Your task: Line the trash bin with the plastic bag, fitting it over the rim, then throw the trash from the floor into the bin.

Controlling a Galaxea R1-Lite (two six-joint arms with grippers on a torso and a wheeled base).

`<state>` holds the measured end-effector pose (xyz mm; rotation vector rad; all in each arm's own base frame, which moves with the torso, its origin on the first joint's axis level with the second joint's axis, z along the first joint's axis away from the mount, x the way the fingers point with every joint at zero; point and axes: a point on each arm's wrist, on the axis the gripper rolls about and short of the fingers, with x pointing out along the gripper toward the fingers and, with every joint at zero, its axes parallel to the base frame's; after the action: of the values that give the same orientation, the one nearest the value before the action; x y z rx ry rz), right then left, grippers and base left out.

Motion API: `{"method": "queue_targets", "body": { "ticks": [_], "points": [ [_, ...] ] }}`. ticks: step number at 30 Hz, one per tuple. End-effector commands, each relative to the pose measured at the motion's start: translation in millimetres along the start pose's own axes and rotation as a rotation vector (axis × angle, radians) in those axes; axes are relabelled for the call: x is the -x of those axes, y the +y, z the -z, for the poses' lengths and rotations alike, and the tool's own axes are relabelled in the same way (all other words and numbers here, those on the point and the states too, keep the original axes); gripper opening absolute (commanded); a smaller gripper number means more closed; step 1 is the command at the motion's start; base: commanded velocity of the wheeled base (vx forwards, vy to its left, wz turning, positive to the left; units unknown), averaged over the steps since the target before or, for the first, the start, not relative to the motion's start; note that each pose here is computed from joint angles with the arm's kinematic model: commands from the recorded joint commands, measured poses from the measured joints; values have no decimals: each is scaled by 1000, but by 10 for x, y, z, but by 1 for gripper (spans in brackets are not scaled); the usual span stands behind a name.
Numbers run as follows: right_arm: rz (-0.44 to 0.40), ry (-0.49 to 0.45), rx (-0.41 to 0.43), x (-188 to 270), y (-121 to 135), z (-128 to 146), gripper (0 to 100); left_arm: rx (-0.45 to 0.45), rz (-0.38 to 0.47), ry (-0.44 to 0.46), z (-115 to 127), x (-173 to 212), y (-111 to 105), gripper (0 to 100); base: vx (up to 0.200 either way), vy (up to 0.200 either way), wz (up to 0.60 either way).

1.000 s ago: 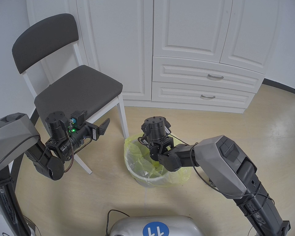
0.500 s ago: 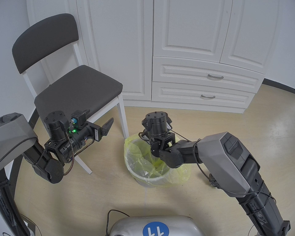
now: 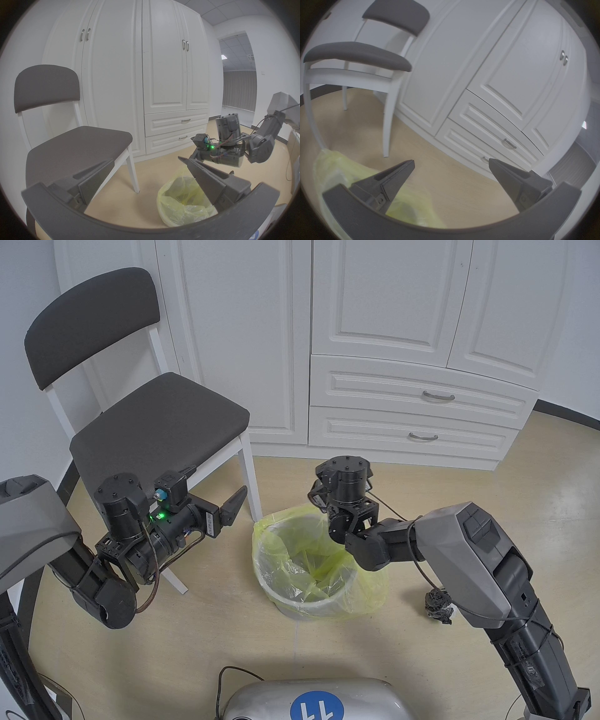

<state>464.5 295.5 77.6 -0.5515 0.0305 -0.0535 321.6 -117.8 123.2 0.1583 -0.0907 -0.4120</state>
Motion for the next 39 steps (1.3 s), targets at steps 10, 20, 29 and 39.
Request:
{"method": "queue_targets", "body": {
  "ticks": [10,20,29,39],
  "points": [
    [69,-42,-59,-58,-46,43,100,3,-4,-19,-53,-2,-106,100,0,0,0],
    [-149,92,-98,790,-682,-927,100,41,-24,-4,-63,24,-1,100,0,0,0],
    [-358,322,-328,1133,-1112,-525,100,109,-12,85,13,64,-27,100,0,0,0],
    [-253,304,-481,831,-830,682,100,263,-17,322,470,-363,-417,100,0,0,0]
  ]
}}
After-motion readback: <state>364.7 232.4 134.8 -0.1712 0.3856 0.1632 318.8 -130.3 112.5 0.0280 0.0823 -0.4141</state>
